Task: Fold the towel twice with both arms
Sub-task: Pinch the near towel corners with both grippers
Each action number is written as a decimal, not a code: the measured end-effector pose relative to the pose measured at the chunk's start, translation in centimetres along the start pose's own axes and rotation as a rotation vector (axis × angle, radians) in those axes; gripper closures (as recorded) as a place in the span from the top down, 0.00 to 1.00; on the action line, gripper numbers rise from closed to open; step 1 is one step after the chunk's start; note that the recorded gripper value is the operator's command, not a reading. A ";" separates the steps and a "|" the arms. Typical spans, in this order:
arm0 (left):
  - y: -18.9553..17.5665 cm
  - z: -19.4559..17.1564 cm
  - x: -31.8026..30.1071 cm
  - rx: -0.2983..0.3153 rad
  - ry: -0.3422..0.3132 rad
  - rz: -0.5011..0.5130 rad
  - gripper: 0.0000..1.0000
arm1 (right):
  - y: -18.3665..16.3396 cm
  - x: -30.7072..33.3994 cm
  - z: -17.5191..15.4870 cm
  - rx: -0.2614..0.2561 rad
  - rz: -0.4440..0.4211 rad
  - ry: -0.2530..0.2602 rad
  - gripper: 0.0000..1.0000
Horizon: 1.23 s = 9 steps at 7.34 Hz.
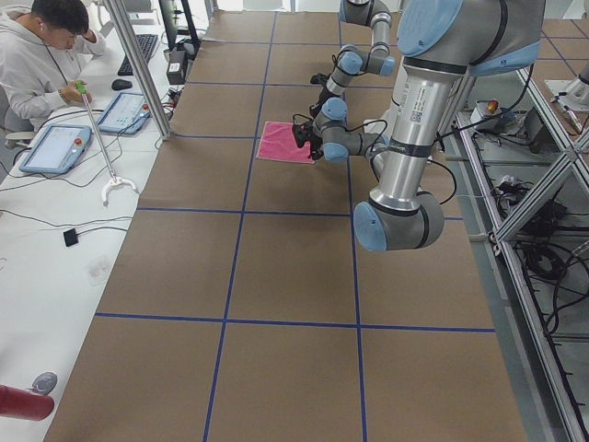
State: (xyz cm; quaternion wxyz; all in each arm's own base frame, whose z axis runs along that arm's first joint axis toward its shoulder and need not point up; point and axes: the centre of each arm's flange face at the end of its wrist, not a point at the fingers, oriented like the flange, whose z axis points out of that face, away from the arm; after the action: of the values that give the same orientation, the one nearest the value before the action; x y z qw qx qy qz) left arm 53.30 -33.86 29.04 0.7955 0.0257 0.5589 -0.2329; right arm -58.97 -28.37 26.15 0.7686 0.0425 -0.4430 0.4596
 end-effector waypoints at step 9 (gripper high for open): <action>0.1 1.6 -1.7 -0.003 -0.051 0.001 0.71 | -0.2 0.2 0.1 0.004 -0.001 0.002 0.00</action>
State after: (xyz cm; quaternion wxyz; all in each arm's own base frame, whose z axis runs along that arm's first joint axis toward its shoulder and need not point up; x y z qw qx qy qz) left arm 54.29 -33.64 31.15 0.8096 0.0189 0.5388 -0.2322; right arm -58.85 -28.38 26.42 0.7691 0.0437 -0.4415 0.4600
